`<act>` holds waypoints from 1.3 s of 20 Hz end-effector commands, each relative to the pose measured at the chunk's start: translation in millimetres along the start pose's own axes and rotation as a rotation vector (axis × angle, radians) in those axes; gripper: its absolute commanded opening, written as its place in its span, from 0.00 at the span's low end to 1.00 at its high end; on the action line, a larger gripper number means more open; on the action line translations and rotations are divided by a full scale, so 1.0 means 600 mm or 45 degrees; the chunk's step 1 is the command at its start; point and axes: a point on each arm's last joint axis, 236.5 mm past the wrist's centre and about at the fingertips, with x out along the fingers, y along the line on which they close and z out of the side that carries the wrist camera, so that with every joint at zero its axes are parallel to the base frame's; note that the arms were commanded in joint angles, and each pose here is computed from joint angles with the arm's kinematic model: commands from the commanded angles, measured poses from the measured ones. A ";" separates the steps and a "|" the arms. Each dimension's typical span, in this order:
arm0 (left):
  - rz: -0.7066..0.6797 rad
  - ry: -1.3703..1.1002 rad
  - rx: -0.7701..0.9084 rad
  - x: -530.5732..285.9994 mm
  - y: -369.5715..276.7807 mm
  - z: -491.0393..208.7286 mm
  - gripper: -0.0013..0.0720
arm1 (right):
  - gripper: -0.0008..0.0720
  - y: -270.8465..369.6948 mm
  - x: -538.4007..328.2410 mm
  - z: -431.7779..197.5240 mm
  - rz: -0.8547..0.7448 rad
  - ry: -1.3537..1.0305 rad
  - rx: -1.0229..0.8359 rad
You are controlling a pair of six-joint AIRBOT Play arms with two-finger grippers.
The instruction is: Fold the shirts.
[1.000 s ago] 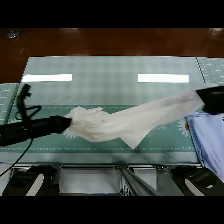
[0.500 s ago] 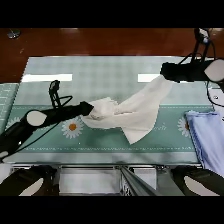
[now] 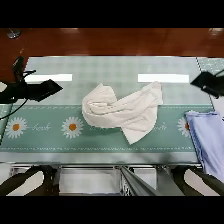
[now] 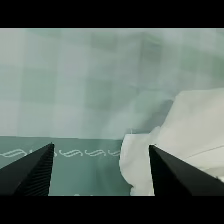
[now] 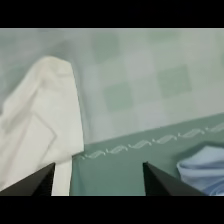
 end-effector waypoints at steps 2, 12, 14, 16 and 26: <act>-0.289 0.131 0.200 0.057 -0.061 -0.027 0.97 | 0.86 -0.002 0.054 -0.165 0.160 0.070 0.139; -0.336 0.617 0.378 0.191 -0.116 -0.141 0.97 | 0.86 0.108 0.098 -0.325 0.309 0.319 0.011; -0.360 0.681 0.391 0.190 -0.120 -0.163 0.22 | 0.86 0.123 0.097 -0.341 0.322 0.354 -0.015; -0.376 0.700 0.401 0.183 -0.122 -0.166 0.07 | 0.86 0.130 0.095 -0.375 0.305 0.437 -0.023; -0.423 0.730 0.377 0.137 -0.129 -0.143 0.07 | 0.86 0.218 0.137 -0.516 0.303 0.616 0.009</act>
